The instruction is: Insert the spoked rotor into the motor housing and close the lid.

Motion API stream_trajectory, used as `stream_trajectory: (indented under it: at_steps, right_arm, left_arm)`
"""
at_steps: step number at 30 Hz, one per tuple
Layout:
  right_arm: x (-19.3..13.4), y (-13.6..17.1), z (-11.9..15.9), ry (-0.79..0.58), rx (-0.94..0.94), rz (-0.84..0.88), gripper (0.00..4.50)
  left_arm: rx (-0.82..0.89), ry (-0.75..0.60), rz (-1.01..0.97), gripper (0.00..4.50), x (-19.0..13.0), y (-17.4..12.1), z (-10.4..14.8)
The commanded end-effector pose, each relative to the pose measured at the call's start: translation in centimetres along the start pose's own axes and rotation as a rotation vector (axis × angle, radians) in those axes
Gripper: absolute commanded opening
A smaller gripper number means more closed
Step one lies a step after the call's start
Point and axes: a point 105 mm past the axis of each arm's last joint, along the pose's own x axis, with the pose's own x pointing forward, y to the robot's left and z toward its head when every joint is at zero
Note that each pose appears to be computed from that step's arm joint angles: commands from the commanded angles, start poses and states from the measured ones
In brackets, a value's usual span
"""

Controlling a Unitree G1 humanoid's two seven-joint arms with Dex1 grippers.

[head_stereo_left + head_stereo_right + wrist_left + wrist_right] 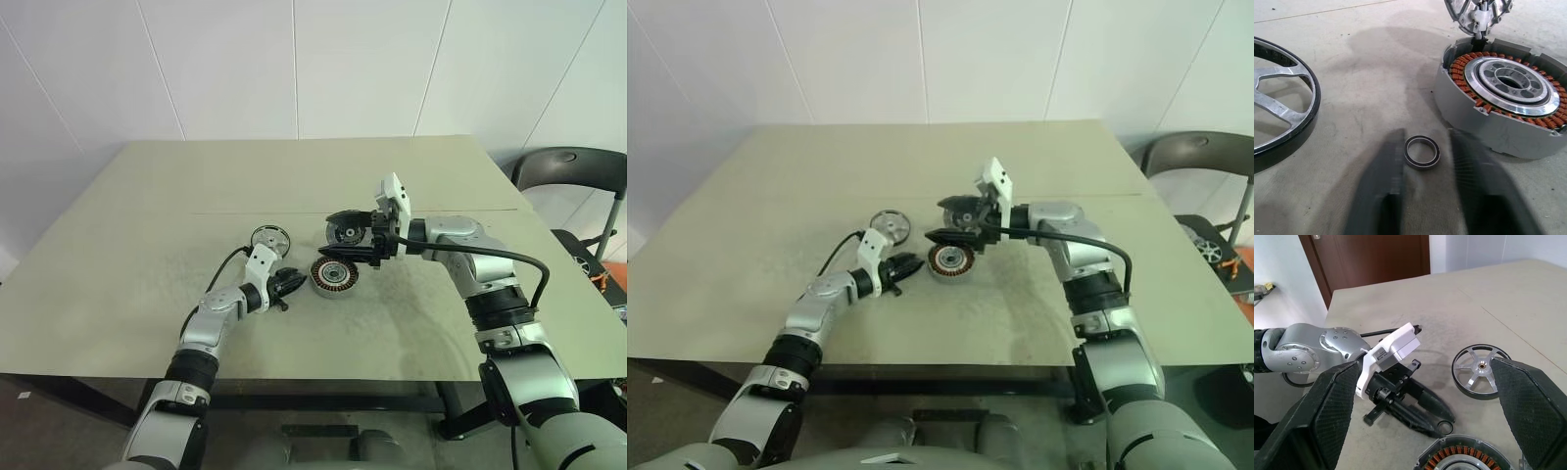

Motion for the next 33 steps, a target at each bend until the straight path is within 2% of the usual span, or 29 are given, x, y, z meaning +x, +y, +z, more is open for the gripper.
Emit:
stream_trajectory:
  at_steps: [1, 2, 19, 28, 33]
  right_arm:
    - [0.0, 0.0, 1.8, -0.045, -0.057, 0.004, 4.5]
    - [0.0, 0.0, 1.8, -0.045, -0.057, 0.002, 4.5]
    - [0.1, 0.0, 1.9, -0.047, -0.061, -0.001, 4.5]
    - [0.3, 0.1, 2.0, -0.051, -0.065, 0.003, 4.5]
    - [0.3, 0.1, 2.0, -0.054, -0.066, 0.002, 4.5]
  left_arm:
    - [0.019, -0.018, -0.011, 3.03, 0.3, -0.3, 0.8]
    - [0.023, -0.006, -0.015, 3.31, 0.3, -0.4, 0.6]
    - [0.015, 0.131, -0.112, 3.31, -0.2, -2.0, -2.0]
    - [0.035, 0.17, -0.059, 3.31, 0.1, -1.4, -2.1]
    - [0.025, 0.247, -0.036, 3.31, 0.4, -1.4, -3.8]
